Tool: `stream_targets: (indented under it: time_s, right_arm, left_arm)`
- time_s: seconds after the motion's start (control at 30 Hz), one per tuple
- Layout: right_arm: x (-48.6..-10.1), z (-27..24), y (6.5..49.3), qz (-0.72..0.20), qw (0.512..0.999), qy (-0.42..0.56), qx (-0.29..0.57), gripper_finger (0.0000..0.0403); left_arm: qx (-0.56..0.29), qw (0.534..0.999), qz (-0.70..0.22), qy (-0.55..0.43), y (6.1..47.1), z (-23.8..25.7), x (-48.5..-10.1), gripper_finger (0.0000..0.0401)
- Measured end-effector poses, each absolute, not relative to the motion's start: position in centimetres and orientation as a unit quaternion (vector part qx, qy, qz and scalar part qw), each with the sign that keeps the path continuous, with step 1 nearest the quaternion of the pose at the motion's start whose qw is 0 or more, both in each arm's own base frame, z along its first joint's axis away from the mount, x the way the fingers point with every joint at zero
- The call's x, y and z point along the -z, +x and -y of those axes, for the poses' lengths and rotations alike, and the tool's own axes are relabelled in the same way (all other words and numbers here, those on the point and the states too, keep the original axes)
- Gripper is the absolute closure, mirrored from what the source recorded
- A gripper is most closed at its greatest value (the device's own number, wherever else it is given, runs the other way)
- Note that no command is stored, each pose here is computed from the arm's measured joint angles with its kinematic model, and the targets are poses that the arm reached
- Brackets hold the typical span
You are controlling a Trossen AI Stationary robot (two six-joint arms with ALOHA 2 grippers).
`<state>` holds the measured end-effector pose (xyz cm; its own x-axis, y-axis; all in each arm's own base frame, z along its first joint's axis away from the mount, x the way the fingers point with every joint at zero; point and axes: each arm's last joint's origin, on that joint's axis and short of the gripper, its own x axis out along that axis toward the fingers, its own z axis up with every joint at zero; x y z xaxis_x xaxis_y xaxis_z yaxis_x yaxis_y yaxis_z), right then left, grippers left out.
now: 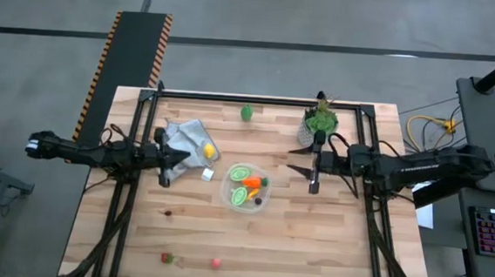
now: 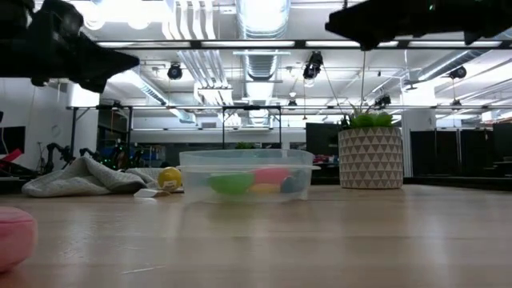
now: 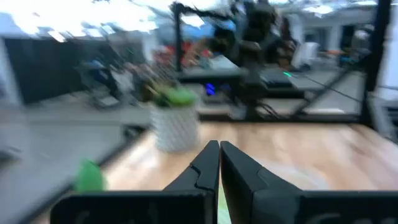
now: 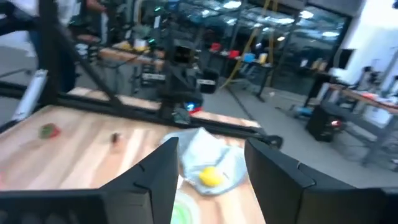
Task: Pick and placing Produce into tupperware
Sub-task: Put the yellow lemon into the transparent bin
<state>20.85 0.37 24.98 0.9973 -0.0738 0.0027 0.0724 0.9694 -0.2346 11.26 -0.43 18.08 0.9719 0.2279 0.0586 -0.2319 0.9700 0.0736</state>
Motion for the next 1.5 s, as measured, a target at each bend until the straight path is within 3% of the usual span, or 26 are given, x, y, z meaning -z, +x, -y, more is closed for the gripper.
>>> stream_targets:
  time_s: [0.17,0.5,0.63,0.97,1.2,1.4,1.5]
  right_arm:
    - [-24.1,1.3,21.0,-0.014,0.988,-0.131,0.076,0.0203]
    - [-24.3,2.9,21.1,-0.019,0.985,-0.129,0.111,0.0191]
    - [-24.2,3.0,21.1,-0.024,0.985,-0.130,0.113,0.0191]
    - [-24.1,3.4,21.0,-0.027,0.983,-0.134,0.122,0.0191]
    - [-24.1,3.4,21.0,-0.027,0.983,-0.131,0.122,0.0191]
    - [-24.1,3.4,21.0,-0.026,0.985,-0.120,0.123,0.0192]
    - [-24.1,3.4,21.0,-0.026,0.985,-0.116,0.122,0.0192]
  left_arm:
    - [-0.134,0.987,0.071,0.061,11.3,0.4,-19.1,0.0359]
    - [-0.230,0.969,0.067,0.067,12.1,-0.1,-20.5,0.0189]
    - [-0.236,0.966,0.068,0.084,12.7,0.0,-21.3,0.0151]
    - [-0.289,0.953,0.084,0.018,15.0,-0.1,-27.0,0.0146]
    - [-0.261,0.943,-0.136,0.158,18.0,0.2,-29.7,0.0146]
    - [-0.322,0.909,-0.261,0.036,19.0,-0.9,-33.4,0.0146]
    - [-0.360,0.891,-0.277,-0.013,19.8,-1.8,-35.2,0.0146]
